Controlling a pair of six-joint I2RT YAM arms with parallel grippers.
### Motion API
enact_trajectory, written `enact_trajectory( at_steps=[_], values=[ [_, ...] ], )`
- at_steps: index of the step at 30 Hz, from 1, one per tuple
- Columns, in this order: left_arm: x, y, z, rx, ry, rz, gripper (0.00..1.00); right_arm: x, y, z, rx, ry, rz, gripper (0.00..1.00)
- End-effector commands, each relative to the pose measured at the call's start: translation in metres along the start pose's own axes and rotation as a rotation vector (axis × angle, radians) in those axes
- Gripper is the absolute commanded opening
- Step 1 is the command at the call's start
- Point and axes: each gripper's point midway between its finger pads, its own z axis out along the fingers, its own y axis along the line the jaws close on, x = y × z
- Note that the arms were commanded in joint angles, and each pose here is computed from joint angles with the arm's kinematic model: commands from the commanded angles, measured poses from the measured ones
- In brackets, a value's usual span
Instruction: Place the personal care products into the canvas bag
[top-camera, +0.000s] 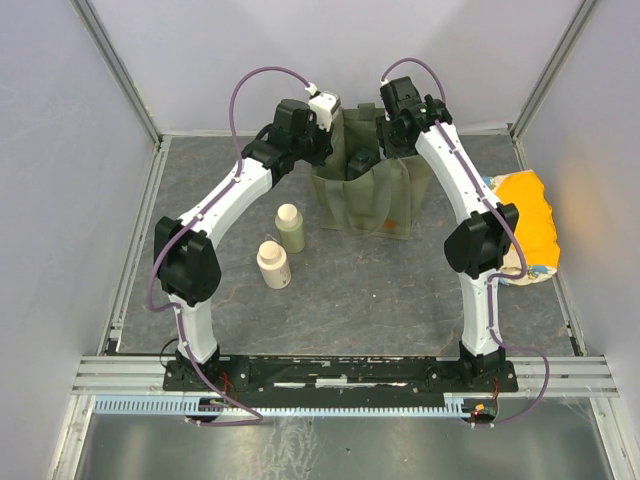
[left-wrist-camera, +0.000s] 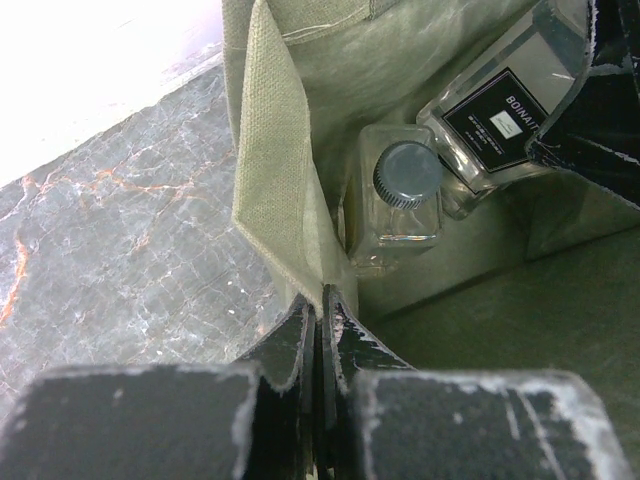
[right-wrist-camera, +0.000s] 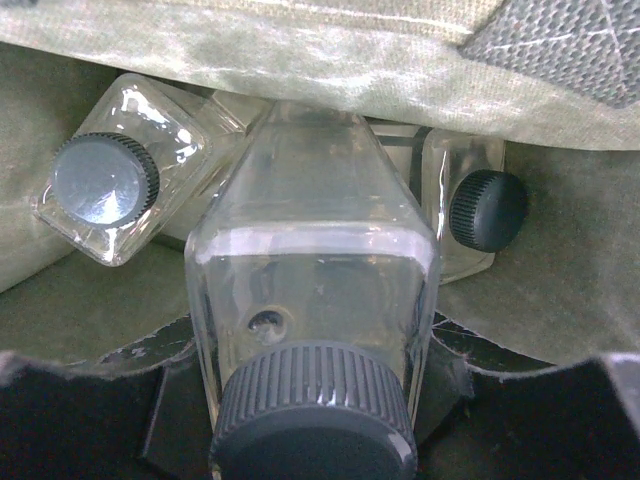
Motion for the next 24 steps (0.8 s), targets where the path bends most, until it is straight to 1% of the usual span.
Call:
enact_trajectory(
  at_steps=[1,6,9,13,17,24],
  values=[
    [-0.009,-0.002,-0.008,0.012,-0.001,-0.006,0.03,-0.007,-0.018,-0.01,0.041,-0.023,0.016,0.0],
    [-0.006,-0.002,-0.005,0.016,0.005,-0.008,0.03,-0.01,-0.024,-0.036,0.04,-0.034,0.006,0.0],
    [-0.007,-0.002,-0.006,0.017,0.004,-0.005,0.03,-0.012,-0.029,-0.048,0.007,-0.025,0.013,0.0],
    [-0.007,-0.002,-0.006,0.019,0.005,-0.006,0.03,-0.007,-0.033,-0.044,-0.084,0.023,0.084,0.0],
    [-0.005,-0.003,-0.007,0.023,0.013,-0.006,0.03,-0.004,-0.039,-0.041,-0.089,0.048,0.116,0.0],
    [-0.004,-0.004,-0.01,0.026,0.017,-0.01,0.03,-0.02,-0.041,-0.056,-0.11,-0.037,0.176,0.0]
  ],
)
